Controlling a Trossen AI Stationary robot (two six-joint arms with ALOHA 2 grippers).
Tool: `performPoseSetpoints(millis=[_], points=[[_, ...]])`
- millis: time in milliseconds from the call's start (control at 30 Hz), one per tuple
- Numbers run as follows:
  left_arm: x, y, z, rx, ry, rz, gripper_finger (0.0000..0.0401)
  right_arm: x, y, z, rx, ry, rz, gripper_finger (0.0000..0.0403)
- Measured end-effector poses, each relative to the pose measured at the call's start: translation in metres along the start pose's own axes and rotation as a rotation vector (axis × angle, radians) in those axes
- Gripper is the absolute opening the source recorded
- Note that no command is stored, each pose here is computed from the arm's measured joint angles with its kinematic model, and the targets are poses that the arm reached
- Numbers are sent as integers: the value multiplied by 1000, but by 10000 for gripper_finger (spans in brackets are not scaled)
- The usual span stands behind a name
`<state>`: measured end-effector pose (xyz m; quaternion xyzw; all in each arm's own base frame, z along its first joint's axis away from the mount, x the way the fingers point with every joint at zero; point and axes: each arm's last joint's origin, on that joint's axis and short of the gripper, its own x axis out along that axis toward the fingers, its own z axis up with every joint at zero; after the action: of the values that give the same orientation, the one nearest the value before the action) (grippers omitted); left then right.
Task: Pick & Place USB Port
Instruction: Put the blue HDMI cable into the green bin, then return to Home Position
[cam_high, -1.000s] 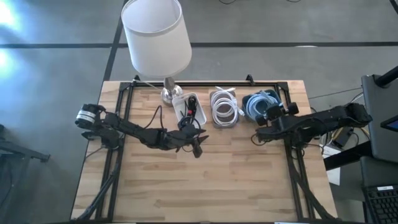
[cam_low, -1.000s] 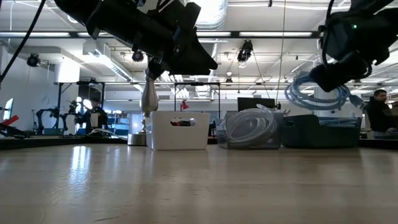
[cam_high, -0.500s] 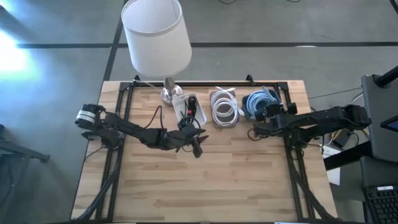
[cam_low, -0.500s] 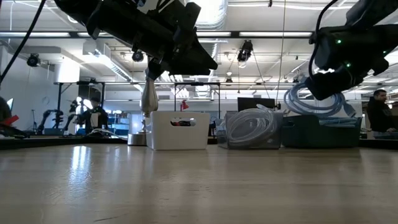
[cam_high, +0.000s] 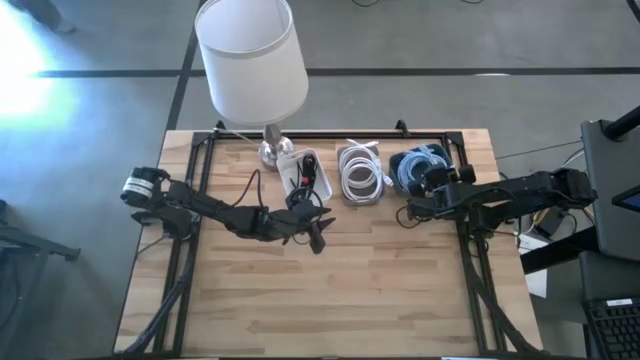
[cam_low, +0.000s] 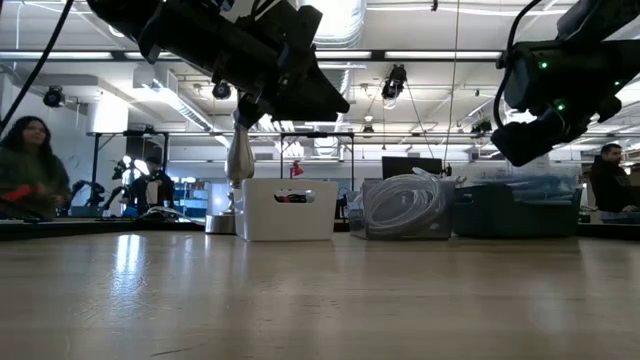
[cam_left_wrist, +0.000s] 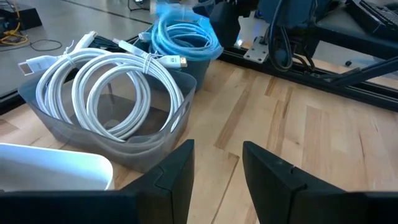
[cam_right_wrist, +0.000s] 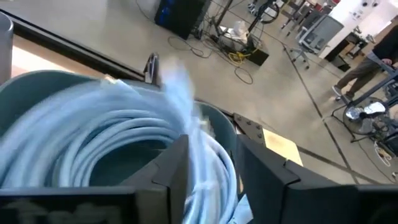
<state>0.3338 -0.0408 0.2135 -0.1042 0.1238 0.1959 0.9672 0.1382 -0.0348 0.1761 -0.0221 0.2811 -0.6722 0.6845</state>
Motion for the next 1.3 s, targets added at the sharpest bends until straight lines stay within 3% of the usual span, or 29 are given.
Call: performPoseSetpoints(millis=[200,400,667,867,1067,1300], points=[[0,0,0,14,1,-1,140,-1,0,5,-21,-47,-17,161],[-7,-4,6,122,-24,-20,140,-11,3,32,-114,-44,24,179],[-52,6,49,100,-88,-38,140,-45,8,84,-122,35,289,174],[-100,23,70,141,-71,-36,140,-82,7,95,-148,-48,454,166],[-134,45,60,138,-136,15,140,-111,3,85,-220,-185,541,156],[-155,75,19,98,-232,-24,140,-124,-7,72,-199,-193,676,152]])
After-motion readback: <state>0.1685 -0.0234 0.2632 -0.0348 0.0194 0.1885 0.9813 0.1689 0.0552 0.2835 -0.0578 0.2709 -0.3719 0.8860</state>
